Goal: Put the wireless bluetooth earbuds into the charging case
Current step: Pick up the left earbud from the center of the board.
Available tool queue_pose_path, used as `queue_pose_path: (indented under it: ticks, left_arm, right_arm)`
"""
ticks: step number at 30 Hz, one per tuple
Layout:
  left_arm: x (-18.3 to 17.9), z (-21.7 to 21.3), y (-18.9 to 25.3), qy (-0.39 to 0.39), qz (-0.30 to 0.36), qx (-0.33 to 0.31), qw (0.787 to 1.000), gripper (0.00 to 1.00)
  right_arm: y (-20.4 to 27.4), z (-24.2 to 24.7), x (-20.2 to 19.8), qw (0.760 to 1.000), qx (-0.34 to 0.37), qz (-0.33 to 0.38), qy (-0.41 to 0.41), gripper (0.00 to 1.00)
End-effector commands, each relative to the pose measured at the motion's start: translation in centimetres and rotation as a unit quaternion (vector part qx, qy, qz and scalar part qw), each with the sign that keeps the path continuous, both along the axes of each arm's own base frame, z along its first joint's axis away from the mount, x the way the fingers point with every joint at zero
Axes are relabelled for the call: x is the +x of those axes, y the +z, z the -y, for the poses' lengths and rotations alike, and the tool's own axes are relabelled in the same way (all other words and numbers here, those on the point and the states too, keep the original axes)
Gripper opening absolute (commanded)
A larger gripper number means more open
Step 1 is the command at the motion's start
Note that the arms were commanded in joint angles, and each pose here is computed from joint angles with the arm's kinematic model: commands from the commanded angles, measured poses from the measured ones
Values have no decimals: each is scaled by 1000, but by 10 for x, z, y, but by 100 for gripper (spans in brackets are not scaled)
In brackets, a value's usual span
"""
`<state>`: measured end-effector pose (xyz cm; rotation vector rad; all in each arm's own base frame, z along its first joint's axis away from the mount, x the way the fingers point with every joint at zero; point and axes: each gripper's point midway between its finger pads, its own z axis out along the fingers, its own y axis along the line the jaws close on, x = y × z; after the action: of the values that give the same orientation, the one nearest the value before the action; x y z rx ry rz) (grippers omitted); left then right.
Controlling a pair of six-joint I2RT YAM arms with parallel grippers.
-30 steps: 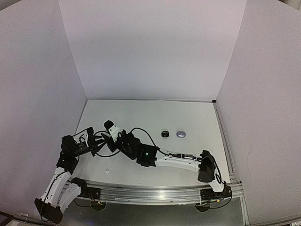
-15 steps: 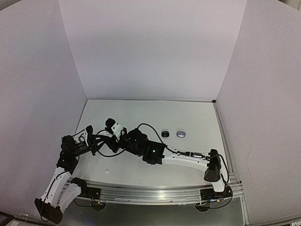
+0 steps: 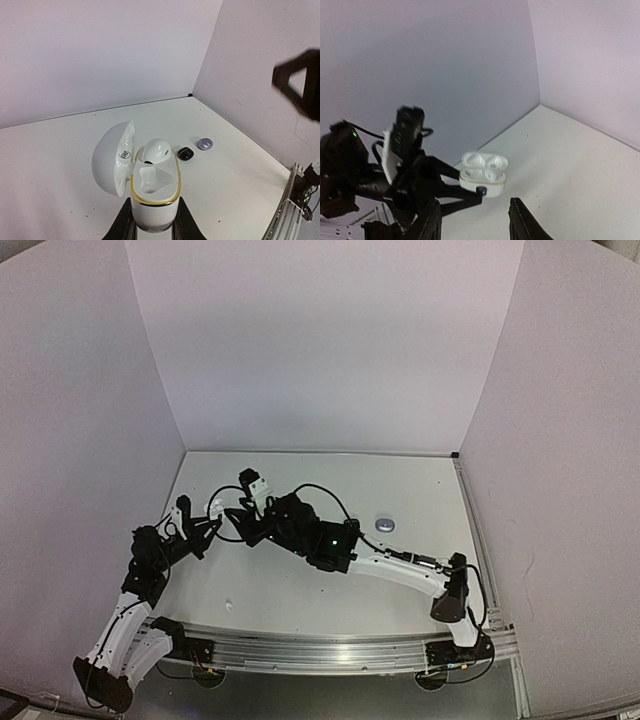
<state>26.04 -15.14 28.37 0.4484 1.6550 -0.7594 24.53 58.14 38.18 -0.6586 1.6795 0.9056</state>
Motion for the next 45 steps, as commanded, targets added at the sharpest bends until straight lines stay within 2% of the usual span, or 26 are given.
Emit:
queue_pose_path:
  ticks: [1, 6, 9, 17, 22, 28, 38, 45]
  left_arm:
    - [19, -34, 20, 98, 14, -12, 995, 0]
    - [24, -53, 16, 143, 0, 7, 990, 0]
    - [24, -62, 15, 159, 0, 21, 987, 0]
    - [24, -62, 8, 154, -3, 42, 987, 0]
    - [24, -59, 3, 145, 7, 41, 988, 0]
    - [15, -54, -3, 127, -8, 33, 991, 0]
    - [4, -52, -9, 115, -19, 38, 992, 0]
    - [4, -50, -8, 108, -18, 39, 993, 0]
  right_arm:
    - [-123, -21, -15, 982, -151, -101, 44, 41]
    - [-193, -40, -27, 964, -192, -168, 76, 36]
    - [-215, -50, -34, 957, -200, -190, 89, 35]
    - [-265, -91, -45, 960, -201, -171, 90, 52]
    - [-292, -108, -59, 966, -215, -107, 95, 54]
    - [-305, -115, -63, 970, -218, -71, 78, 51]
    - [-357, -110, -73, 960, -260, -72, 69, 47]
    - [-376, -97, -71, 951, -295, -77, 54, 38]
